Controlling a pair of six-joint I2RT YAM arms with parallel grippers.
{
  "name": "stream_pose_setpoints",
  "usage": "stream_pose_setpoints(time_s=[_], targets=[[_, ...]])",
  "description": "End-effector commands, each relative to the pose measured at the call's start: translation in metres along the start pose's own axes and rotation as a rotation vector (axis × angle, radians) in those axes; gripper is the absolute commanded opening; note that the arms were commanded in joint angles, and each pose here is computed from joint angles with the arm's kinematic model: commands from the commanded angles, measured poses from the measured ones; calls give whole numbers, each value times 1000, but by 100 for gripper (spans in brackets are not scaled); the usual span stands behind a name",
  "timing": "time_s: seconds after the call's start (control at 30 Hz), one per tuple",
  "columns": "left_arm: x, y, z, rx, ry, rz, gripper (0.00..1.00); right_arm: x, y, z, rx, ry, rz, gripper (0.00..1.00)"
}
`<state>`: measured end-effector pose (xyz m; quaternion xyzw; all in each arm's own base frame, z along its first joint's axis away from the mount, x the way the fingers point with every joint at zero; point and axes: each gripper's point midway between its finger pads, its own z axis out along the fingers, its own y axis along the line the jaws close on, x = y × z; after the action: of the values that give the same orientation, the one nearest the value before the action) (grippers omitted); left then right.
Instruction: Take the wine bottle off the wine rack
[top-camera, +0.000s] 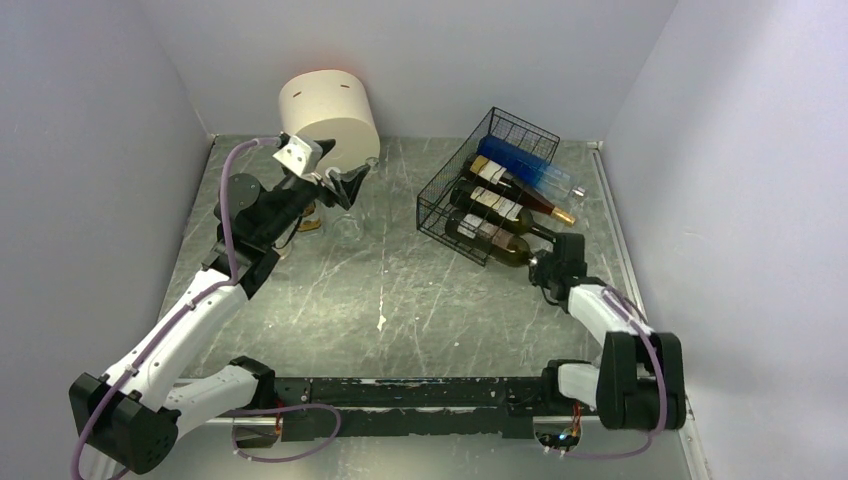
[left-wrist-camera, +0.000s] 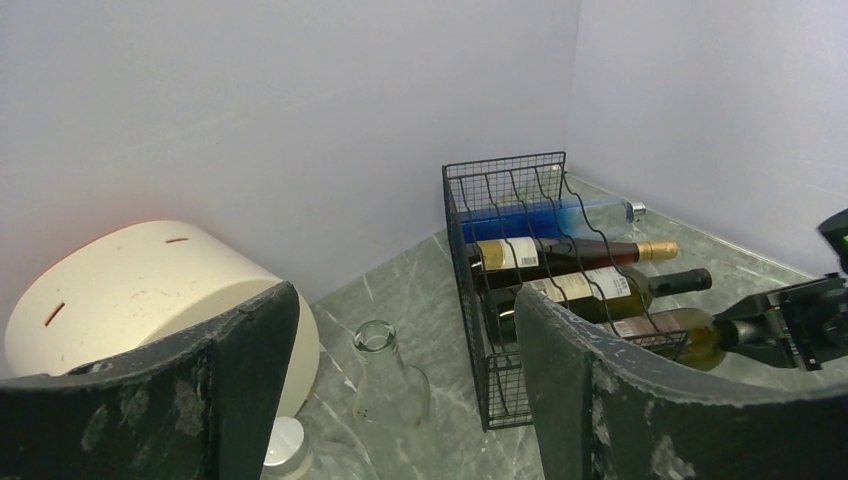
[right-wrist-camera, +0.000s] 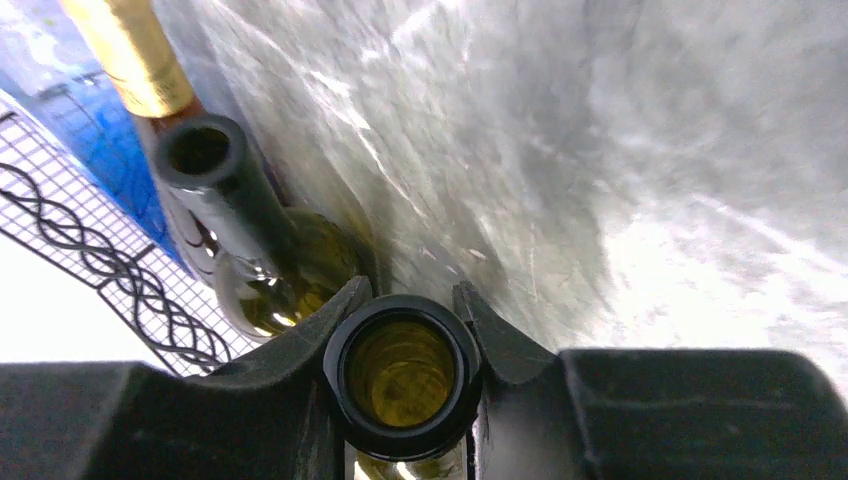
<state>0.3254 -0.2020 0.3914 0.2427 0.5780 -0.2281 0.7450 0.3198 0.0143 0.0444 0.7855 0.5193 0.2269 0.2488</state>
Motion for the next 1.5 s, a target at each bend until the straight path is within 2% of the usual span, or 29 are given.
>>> stream_pose_setpoints(time_s=[0.0,0.13,0.27,0.37,0.5,0.63,0.73,0.83,0.93,1.13,1.33,1.47], targets=[[-4,1,1,-17,-10,5,83,-34,-2,-18,-7,-47,-15,14],[-3,2,-1,-26,-14,23,83,-58,-1,-38,-51,-69,-75,0],[3,4,1,-44,4,25,83,-82,-2,-64,-46,-161,-231,0],[4,4,1,-51,9,21,82,-104,13,-90,-77,-287,-380,0],[5,8,0,-73,9,22,81,-132,47,-128,-89,-479,-623,0],[4,11,-1,-94,10,30,80,-137,81,-159,-149,-556,-812,0],[3,14,-3,-109,7,33,79,-115,109,-175,-274,-513,-1020,0],[-1,17,-5,-127,1,42,79,-70,132,-188,-481,-378,-1280,0],[-4,25,-10,-169,-2,58,78,-30,138,-201,-657,-233,-1457,0],[-18,46,-24,-295,-16,94,75,15,125,-204,-742,46,-1625,0],[-28,66,-42,-410,-54,119,73,40,113,-213,-712,145,-1766,0],[-27,78,-48,-467,-51,116,72,82,90,-221,-776,313,-1861,0]])
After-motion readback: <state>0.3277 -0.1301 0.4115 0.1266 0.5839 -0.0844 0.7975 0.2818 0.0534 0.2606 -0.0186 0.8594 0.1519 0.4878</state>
